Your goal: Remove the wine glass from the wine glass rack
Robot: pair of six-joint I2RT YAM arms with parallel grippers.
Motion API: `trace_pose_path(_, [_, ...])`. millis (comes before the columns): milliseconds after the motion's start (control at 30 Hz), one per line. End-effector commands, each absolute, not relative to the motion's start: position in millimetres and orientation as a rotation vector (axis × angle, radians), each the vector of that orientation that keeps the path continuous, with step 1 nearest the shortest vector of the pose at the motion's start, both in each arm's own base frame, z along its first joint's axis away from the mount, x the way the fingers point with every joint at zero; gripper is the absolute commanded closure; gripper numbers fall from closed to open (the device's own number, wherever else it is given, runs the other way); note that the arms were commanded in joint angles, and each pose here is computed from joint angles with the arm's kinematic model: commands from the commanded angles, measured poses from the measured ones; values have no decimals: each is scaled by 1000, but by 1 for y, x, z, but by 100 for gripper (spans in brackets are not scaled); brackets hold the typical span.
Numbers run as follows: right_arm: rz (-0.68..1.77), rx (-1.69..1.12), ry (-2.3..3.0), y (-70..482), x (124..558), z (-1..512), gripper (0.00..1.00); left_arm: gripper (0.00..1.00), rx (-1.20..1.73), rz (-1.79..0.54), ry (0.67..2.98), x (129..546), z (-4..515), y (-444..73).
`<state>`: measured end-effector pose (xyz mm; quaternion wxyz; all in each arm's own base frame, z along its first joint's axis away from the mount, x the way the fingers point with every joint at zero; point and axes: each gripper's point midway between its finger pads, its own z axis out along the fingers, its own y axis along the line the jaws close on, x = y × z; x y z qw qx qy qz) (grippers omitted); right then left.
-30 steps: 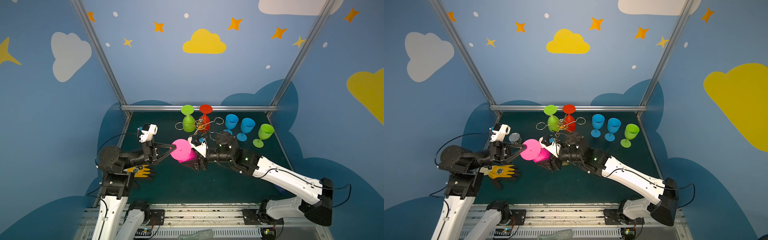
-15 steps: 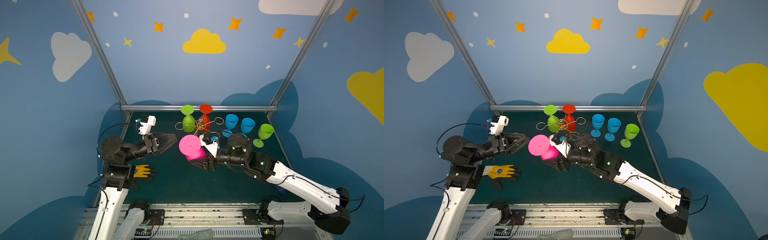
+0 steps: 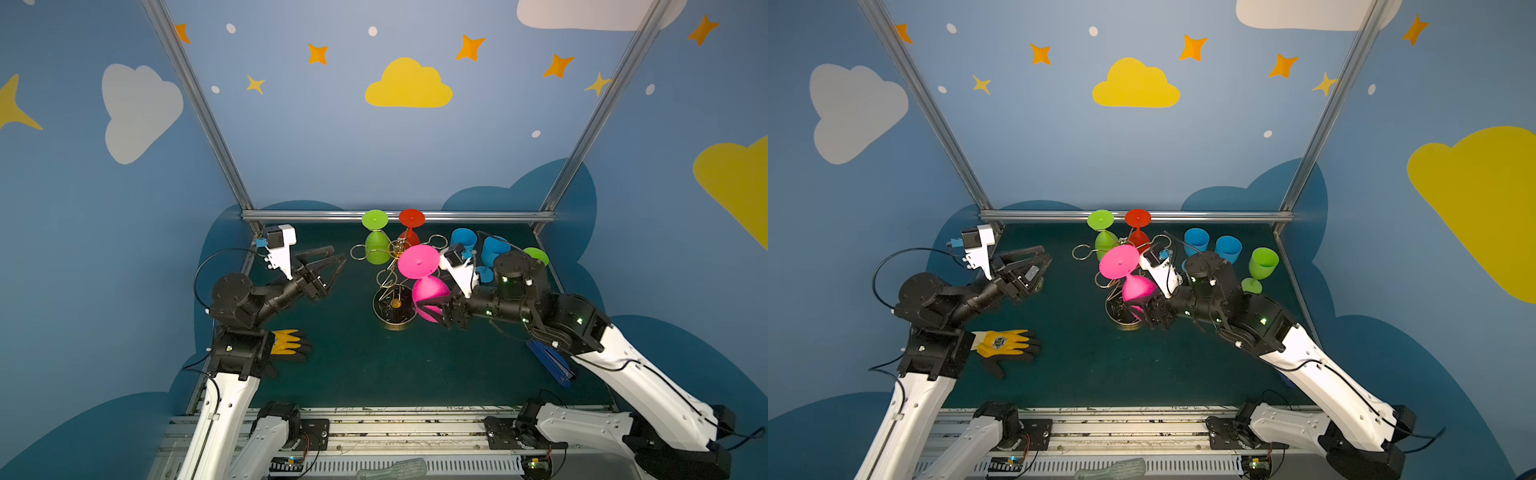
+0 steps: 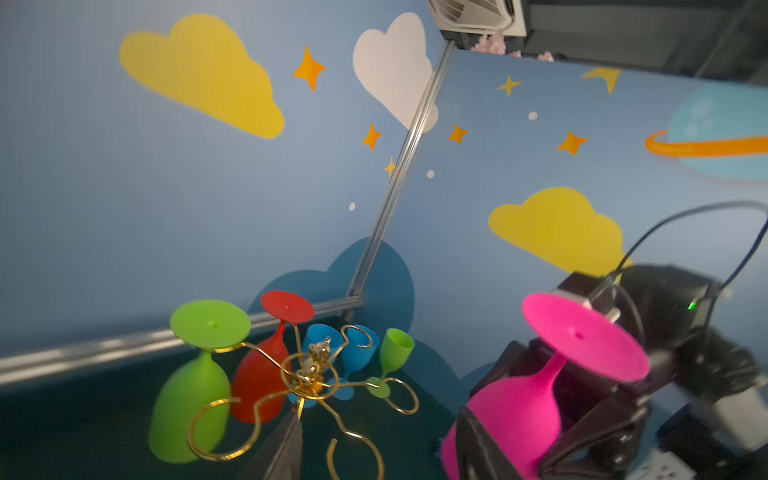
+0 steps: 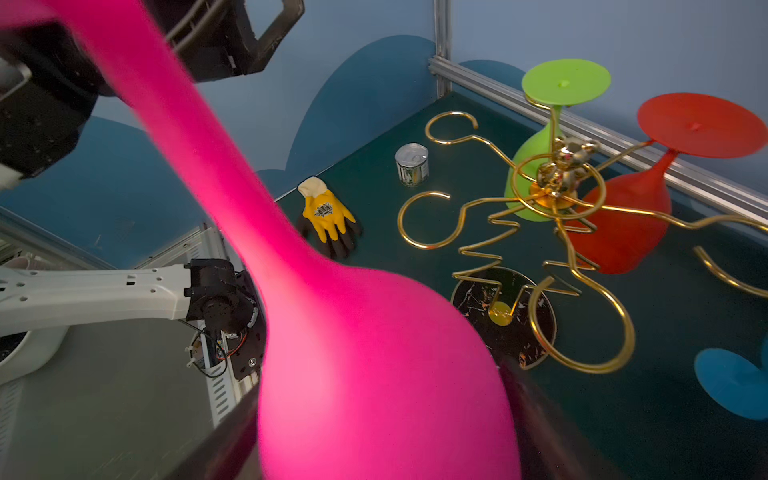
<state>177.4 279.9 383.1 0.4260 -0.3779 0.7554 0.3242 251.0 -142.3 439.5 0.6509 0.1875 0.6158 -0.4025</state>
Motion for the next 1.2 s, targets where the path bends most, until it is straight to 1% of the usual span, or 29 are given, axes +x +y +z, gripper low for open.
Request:
trace_pose_path(0, [765,-935,1995,266,176,374,62,44,691,-560,1113,251,461,-150])
trace_pose_path(167, [748,-928,2040,267,182,376,62,45,893,-494,1031,251,460,-177])
trace_pose_path(467, [840,-950,2039,295,191,383,65,45,1060,-489,918,248,453,-215])
trace_pose_path(867, [930,-988,2085,324,197,370,68,46,1083,-478,890,249,455,-228])
trace_pose_path(1033, [961,-995,2091,330,196,368,68,51,1087,-471,888,249,454,-230])
trace_pose_path(1167, [962,-985,2105,330,197,364,67,62,1093,-478,898,250,451,-232])
